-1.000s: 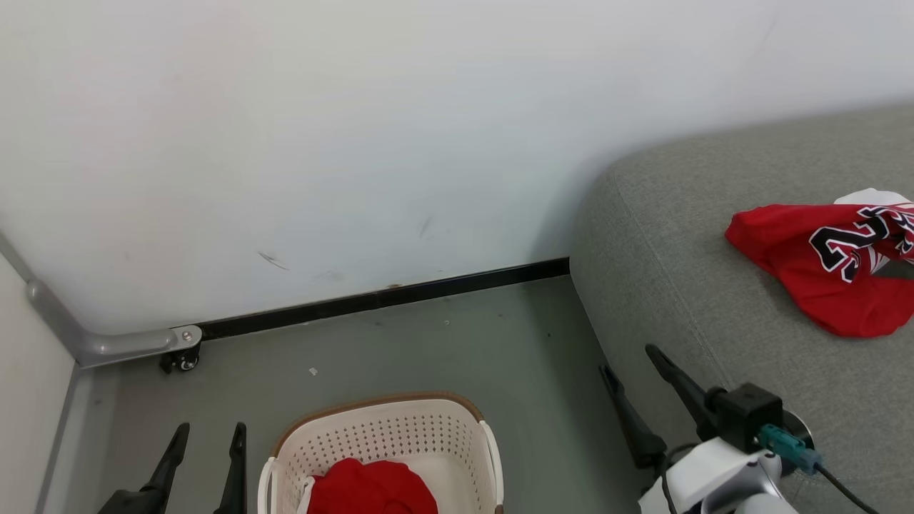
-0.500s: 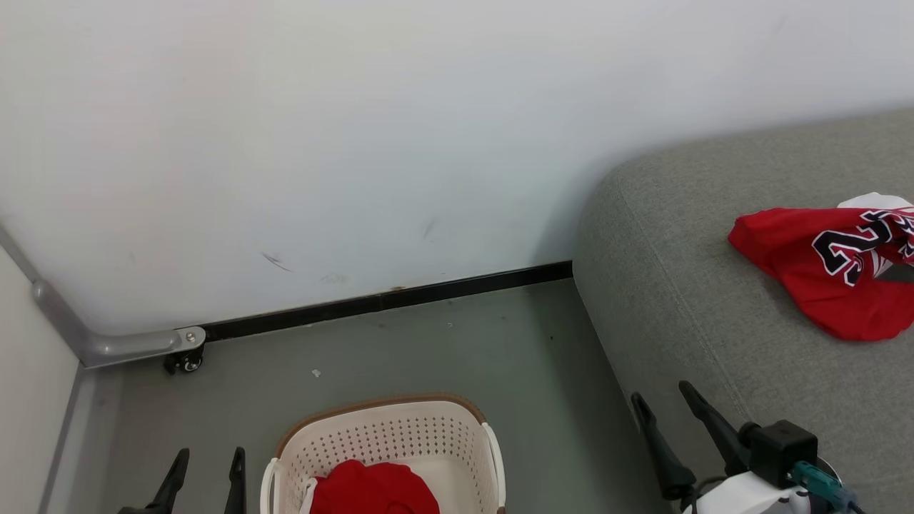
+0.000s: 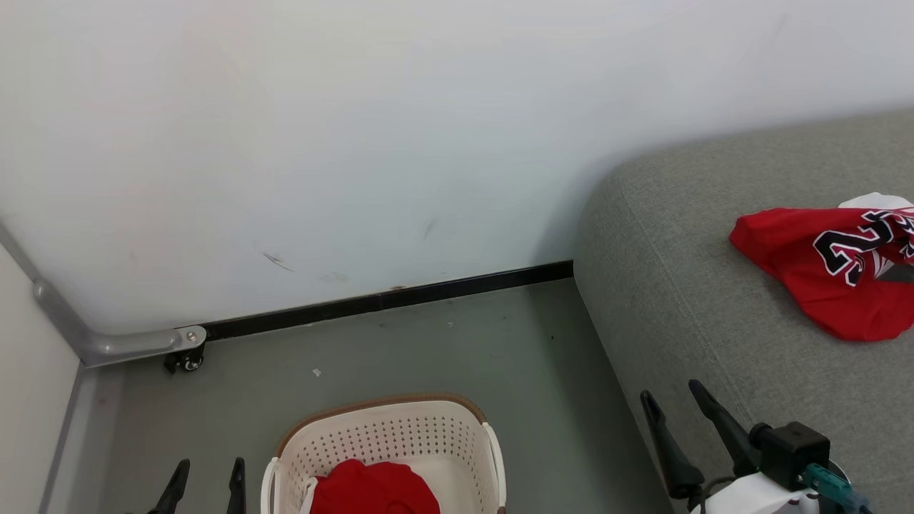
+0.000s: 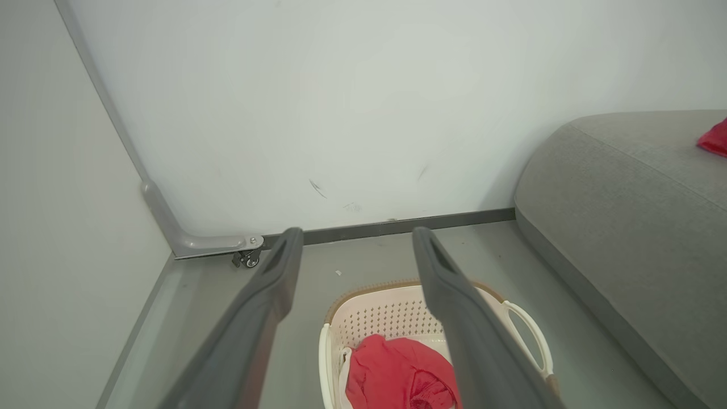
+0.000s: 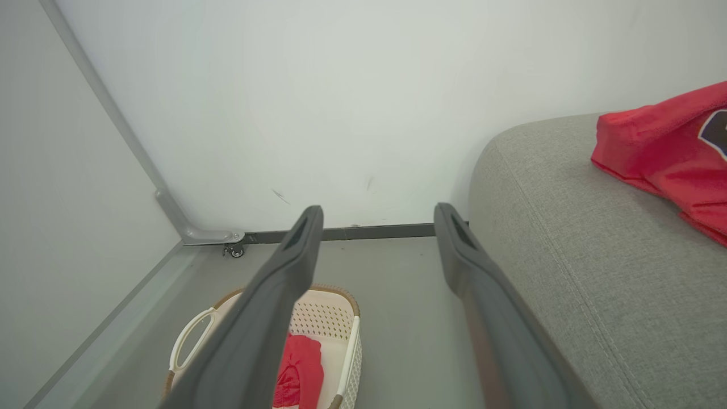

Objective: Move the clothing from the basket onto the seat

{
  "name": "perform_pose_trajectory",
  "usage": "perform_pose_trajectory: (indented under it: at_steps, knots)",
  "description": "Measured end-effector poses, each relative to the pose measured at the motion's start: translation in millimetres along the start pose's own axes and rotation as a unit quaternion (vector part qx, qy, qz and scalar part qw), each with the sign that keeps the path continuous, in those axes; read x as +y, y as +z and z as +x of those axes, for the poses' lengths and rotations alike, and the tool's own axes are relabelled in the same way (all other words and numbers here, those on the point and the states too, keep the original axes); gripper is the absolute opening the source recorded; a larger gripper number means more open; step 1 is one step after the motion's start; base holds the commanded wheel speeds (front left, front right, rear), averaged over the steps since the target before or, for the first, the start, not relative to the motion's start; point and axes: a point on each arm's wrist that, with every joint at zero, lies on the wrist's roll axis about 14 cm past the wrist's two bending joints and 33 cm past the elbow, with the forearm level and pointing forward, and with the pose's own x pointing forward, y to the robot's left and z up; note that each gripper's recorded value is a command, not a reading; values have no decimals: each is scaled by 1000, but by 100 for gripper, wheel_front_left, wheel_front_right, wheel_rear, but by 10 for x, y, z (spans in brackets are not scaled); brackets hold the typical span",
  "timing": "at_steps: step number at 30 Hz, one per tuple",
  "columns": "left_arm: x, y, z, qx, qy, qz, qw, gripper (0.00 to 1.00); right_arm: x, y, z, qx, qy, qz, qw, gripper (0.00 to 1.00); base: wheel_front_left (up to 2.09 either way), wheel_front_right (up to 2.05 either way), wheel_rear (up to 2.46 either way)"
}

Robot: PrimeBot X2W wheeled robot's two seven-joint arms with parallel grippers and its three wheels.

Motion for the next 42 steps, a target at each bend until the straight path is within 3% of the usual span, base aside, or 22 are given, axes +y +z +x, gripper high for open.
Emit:
perform_pose_trajectory:
  at_steps: [42]
  knots:
    - [-46, -70, -4, 11, -13, -3, 1000, 100, -107, 14, -56, -2, -19, 3, 1000, 100, 0, 0, 0]
